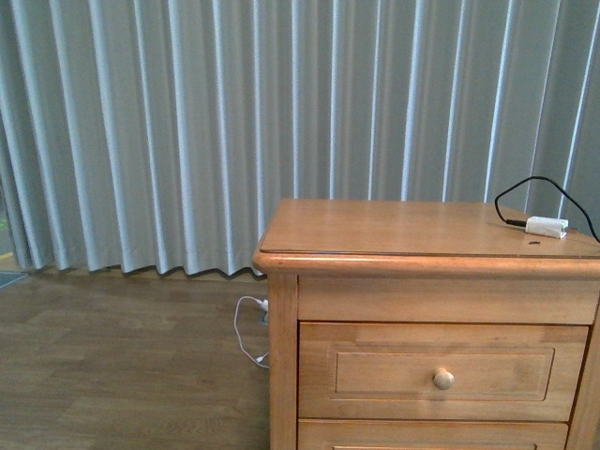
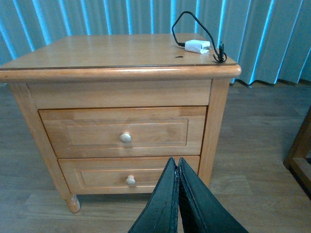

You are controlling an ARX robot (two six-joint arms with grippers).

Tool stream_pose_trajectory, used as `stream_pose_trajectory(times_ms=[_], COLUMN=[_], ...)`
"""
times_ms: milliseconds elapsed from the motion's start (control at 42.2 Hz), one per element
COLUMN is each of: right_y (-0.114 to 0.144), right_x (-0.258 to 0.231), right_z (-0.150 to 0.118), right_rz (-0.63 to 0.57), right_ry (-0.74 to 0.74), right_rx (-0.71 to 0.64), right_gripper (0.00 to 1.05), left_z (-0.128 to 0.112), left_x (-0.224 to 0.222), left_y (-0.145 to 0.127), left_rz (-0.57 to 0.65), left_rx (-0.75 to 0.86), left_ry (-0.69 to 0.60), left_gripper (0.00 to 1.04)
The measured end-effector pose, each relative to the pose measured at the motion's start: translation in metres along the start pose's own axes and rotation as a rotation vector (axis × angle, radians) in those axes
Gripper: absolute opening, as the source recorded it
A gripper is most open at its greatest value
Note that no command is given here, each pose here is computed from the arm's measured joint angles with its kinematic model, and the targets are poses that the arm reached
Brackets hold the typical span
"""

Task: Place pink marker in drawer with both arms

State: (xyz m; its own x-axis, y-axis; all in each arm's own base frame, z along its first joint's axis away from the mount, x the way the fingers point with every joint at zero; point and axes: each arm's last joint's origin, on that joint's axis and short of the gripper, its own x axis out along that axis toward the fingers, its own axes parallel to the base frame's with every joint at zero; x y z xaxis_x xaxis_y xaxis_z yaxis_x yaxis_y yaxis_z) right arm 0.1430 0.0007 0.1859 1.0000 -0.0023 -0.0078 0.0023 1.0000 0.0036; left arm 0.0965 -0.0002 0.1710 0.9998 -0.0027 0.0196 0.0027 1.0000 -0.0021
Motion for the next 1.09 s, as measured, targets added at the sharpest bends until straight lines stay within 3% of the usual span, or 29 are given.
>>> stream_pose_trajectory(times_ms=[474,1090], right_y=[-0.001,-0.001], right_x=[-0.020,-0.033], right_z=[-0.018,-0.018], right_rz=[0.002,0.003], right_ry=[-0.011,-0.016], right_rx=[0.000,0.000], right_gripper=[0.01,0.01], left_z=[0.000,0.000], left_x=[0.000,0.000], left_y=[0.000,0.000], left_rz=[0.000,0.000], left_rx=[0.000,0.000], left_ry=[0.000,0.001], left_gripper=[0.99,0.99])
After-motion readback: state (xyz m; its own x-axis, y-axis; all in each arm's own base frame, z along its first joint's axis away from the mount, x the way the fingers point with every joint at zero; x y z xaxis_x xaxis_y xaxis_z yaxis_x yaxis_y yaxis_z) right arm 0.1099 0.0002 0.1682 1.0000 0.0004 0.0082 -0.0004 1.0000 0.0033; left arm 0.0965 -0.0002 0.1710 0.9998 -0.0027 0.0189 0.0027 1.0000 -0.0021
